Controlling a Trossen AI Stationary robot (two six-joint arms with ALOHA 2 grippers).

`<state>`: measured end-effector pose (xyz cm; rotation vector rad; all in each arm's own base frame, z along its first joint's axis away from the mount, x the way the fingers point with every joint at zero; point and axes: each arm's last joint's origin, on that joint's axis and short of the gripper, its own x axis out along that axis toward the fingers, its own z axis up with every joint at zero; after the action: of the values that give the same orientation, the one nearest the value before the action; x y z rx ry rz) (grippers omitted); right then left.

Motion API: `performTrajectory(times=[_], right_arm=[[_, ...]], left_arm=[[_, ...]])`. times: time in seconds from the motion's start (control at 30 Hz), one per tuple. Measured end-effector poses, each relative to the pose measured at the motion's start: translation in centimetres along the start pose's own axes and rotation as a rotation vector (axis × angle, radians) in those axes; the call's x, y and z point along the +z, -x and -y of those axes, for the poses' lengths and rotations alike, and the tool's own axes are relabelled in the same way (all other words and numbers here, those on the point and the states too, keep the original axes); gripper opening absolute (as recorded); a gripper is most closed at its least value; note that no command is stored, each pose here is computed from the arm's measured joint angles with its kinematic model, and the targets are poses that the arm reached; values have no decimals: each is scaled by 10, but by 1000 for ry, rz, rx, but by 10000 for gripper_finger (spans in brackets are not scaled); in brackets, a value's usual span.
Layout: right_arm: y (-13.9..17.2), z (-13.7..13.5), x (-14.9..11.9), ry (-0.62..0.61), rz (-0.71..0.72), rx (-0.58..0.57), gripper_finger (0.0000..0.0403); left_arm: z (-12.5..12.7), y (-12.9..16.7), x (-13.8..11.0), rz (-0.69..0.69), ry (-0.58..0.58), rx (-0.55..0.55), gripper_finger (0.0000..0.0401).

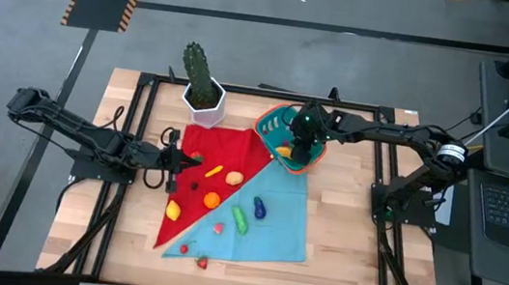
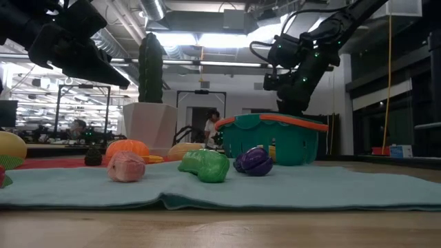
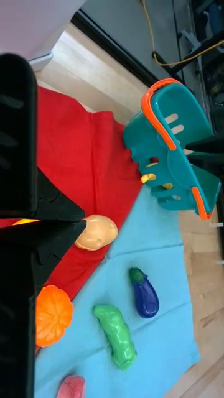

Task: Build produce basket
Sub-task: Put the red raspberry into the blue basket, then put the top red strawberry into the blue basket

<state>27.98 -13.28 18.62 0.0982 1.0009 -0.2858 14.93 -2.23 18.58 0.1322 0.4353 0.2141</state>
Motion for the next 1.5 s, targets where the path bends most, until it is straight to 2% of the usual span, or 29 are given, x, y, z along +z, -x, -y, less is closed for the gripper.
performTrajectory(times=[0.1, 0.23, 0.5, 0.73, 0.87, 1.13, 1.3, 1.5], right_arm=[[1, 0, 1, 0, -2, 0, 125], [8, 2, 15, -3, 43, -7, 127], [24, 5, 38, -80, 87, -9, 128], [29, -4, 40, -44, 100, 27, 128], [33, -18, 39, -2, 214, 43, 128], [37, -42, 15, 42, 389, 77, 128], [34, -52, 8, 48, 497, 99, 128], [33, -54, 7, 44, 517, 103, 128]], left_arm=[[0, 0, 0, 0, 1, 0, 0], [0, 0, 0, 0, 1, 0, 0], [0, 0, 0, 0, 1, 0, 0], [0, 0, 0, 0, 1, 0, 0], [0, 0, 0, 1, 2, -3, 0], [0, 0, 0, 1, 5, -5, 6], [-1, -1, 0, 0, 7, 3, 56], [-2, -1, 0, 2, 8, 8, 160]])
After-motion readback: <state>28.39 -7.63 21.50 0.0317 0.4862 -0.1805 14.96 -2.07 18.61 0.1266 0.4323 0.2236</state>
